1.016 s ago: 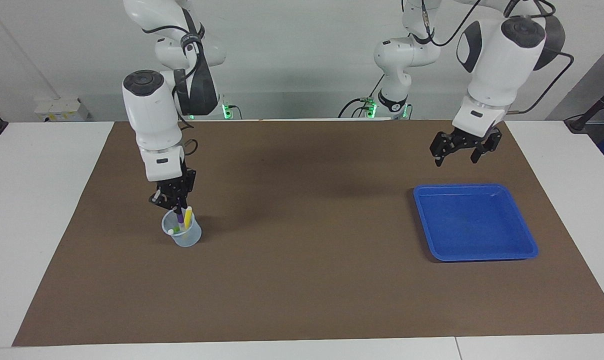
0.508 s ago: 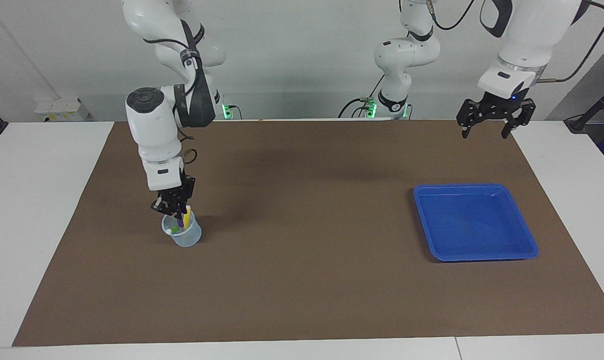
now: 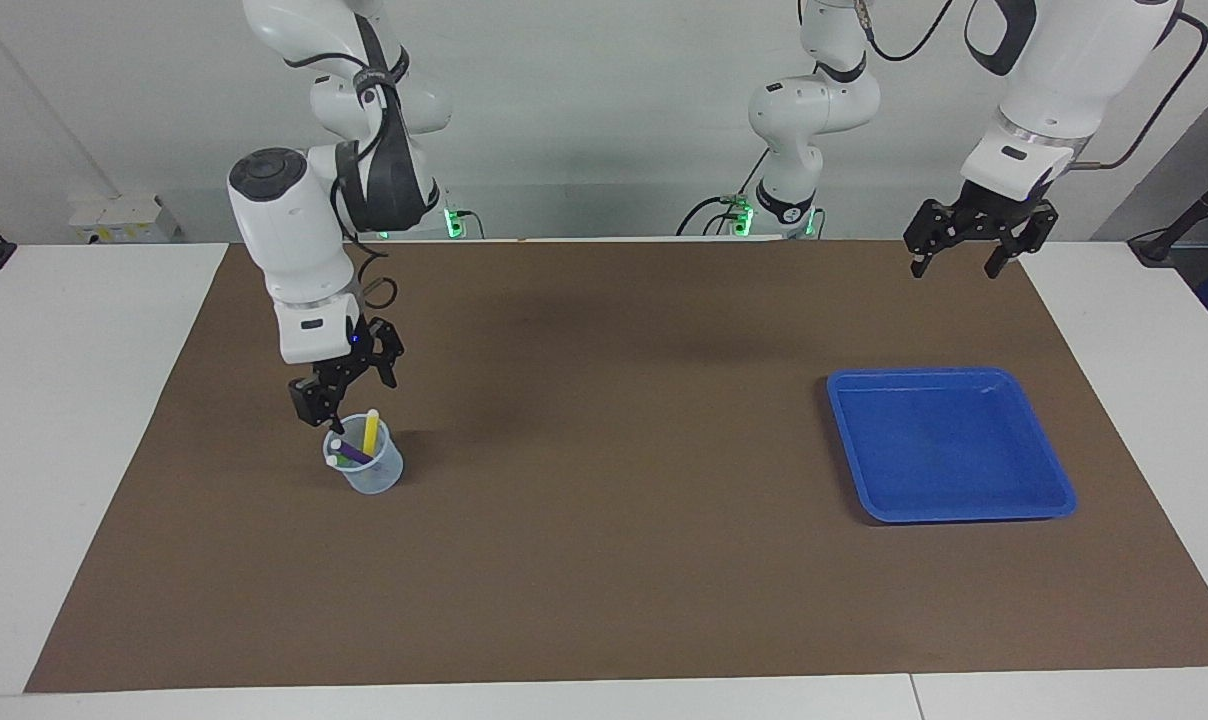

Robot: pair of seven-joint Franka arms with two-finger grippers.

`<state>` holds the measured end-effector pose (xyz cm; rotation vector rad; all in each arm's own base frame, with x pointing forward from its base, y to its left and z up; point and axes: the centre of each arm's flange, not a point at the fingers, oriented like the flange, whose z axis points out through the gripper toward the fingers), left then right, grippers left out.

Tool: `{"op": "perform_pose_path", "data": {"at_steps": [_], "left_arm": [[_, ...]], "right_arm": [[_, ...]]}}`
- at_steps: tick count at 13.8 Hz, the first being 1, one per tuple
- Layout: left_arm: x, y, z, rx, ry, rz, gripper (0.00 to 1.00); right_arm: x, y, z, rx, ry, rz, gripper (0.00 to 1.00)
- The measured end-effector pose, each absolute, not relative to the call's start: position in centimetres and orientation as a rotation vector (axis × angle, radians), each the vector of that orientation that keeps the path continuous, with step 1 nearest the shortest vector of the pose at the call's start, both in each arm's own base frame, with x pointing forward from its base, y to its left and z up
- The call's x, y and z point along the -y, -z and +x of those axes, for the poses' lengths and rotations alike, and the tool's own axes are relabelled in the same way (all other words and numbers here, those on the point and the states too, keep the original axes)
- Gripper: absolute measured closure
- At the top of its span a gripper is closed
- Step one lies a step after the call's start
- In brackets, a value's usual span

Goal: Transfer and insert pens with both arms
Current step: 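Carry the purple pen to the white cup while the left gripper withdraws, then release the purple pen into the cup with the right gripper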

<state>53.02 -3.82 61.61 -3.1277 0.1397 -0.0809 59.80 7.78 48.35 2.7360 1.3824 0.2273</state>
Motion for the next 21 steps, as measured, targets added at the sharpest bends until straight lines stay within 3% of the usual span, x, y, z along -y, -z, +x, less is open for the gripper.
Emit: {"op": "perform_pose_path", "data": {"at_steps": [3,5,12,17,21], "left_arm": [[4.1,-61.6,53.0,-0.111,0.076,-3.139,0.0],[4.1,-61.6,53.0,-0.107,0.073,-3.14,0.0],[3.5,-61.5,52.9,-0.086,0.064,-3.141,0.0],[3.4,-61.5,52.9,-0.083,0.064,-3.141,0.0],[4.2,-61.7,52.8,-0.104,0.069,-3.139,0.0]], "right_arm": [[-13.4,-55.5,56.6,-1.191,-0.19,2.857,0.0],[-15.5,-57.7,54.5,-1.077,-0.121,2.916,0.0],[-13.4,-58.3,54.7,-0.704,-0.081,3.147,0.0],[-12.5,-63.1,54.0,-0.69,-0.081,3.155,0.0],[-10.1,-63.7,53.7,-0.63,0.001,3.169,0.0]]}}
